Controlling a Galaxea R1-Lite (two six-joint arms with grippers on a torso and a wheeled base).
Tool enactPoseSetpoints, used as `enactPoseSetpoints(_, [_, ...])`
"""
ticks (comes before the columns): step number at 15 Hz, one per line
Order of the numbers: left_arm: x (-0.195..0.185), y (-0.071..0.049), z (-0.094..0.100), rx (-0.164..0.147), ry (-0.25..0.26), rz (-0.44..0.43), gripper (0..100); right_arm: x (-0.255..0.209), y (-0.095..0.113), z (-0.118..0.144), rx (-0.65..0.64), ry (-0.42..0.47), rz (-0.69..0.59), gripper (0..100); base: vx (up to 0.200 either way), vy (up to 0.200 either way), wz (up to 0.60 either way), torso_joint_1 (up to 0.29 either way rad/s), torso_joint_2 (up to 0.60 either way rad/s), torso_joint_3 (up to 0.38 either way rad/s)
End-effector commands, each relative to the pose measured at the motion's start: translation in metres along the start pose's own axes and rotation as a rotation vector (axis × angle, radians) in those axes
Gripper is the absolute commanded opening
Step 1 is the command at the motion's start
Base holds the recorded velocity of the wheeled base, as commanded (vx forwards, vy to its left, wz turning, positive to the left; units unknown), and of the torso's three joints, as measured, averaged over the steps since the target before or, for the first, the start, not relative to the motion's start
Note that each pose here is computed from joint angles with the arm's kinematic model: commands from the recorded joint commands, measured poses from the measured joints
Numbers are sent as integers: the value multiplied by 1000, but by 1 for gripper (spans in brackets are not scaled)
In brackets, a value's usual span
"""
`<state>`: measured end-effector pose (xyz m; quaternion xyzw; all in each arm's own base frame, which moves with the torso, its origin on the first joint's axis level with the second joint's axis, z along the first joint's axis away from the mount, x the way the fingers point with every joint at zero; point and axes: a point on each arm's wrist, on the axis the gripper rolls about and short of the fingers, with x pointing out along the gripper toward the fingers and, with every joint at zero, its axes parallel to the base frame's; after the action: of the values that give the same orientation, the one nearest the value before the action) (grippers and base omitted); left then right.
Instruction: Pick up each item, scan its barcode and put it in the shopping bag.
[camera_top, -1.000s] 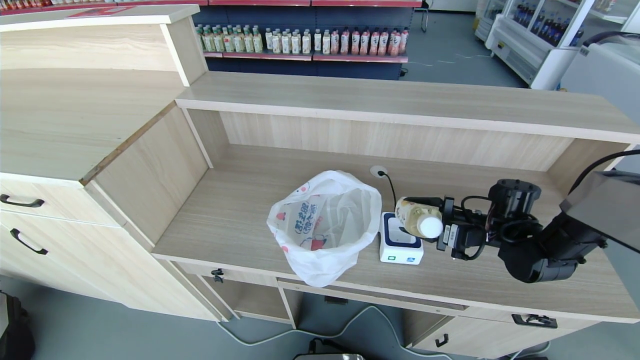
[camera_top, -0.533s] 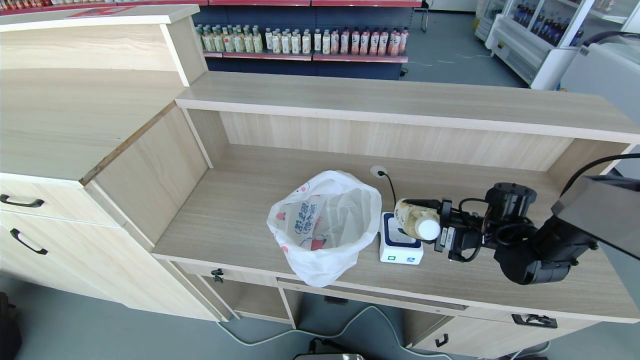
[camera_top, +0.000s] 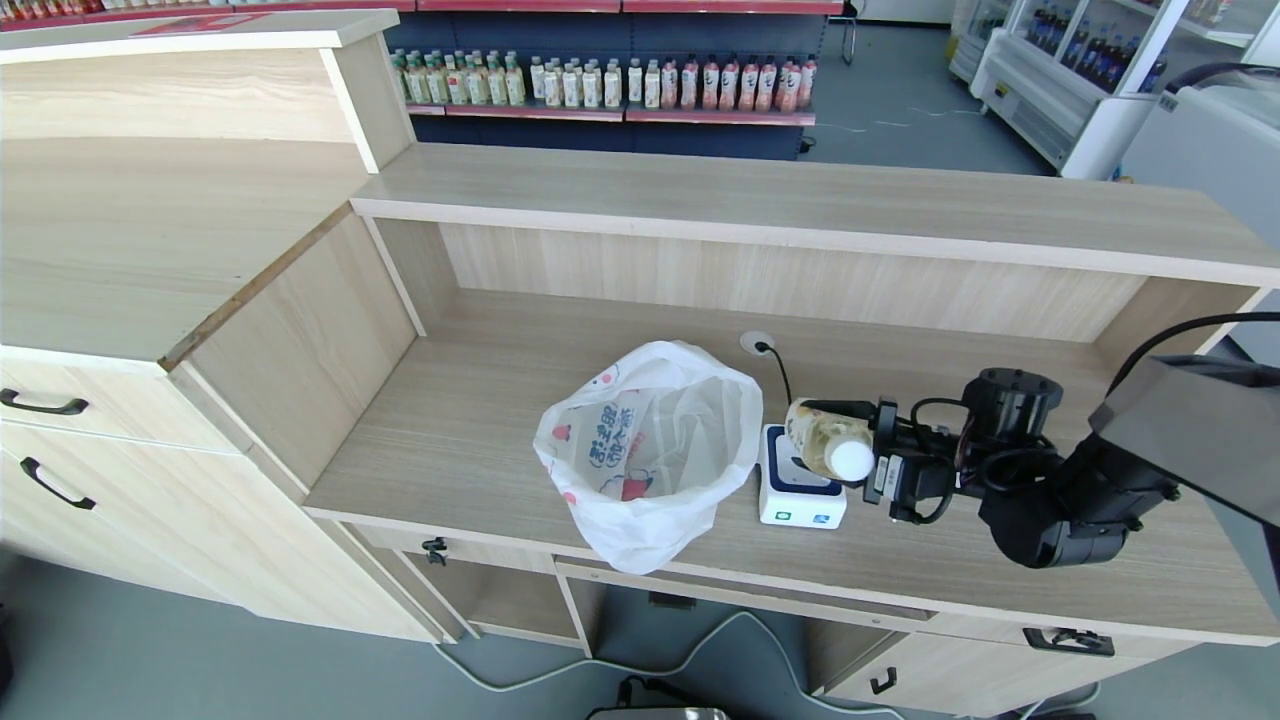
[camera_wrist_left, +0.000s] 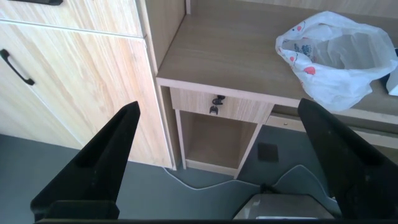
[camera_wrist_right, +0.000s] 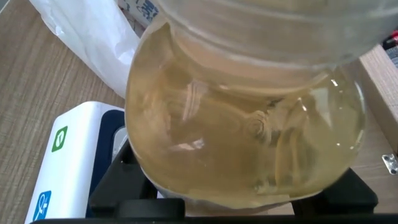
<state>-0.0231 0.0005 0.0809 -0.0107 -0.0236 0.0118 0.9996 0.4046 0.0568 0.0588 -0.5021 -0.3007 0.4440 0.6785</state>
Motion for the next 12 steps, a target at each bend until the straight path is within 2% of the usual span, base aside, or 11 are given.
enactPoseSetpoints(1, [0,0,0,-1,-1,0,100,5,4,-2,5,-8,6,0,0,0,0,0,0,0])
enactPoseSetpoints(9, [0,0,0,-1,-1,0,100,10,10,-4,17,-14,13,0,0,0,0,0,0,0])
enactPoseSetpoints(11, [0,0,0,-1,-1,0,100,8,3,-2,35,-15,4,0,0,0,0,0,0,0])
enactPoseSetpoints(12, [0,0,0,-1,-1,0,100,-4,-27,5,70,-1,-44,0,0,0,0,0,0,0])
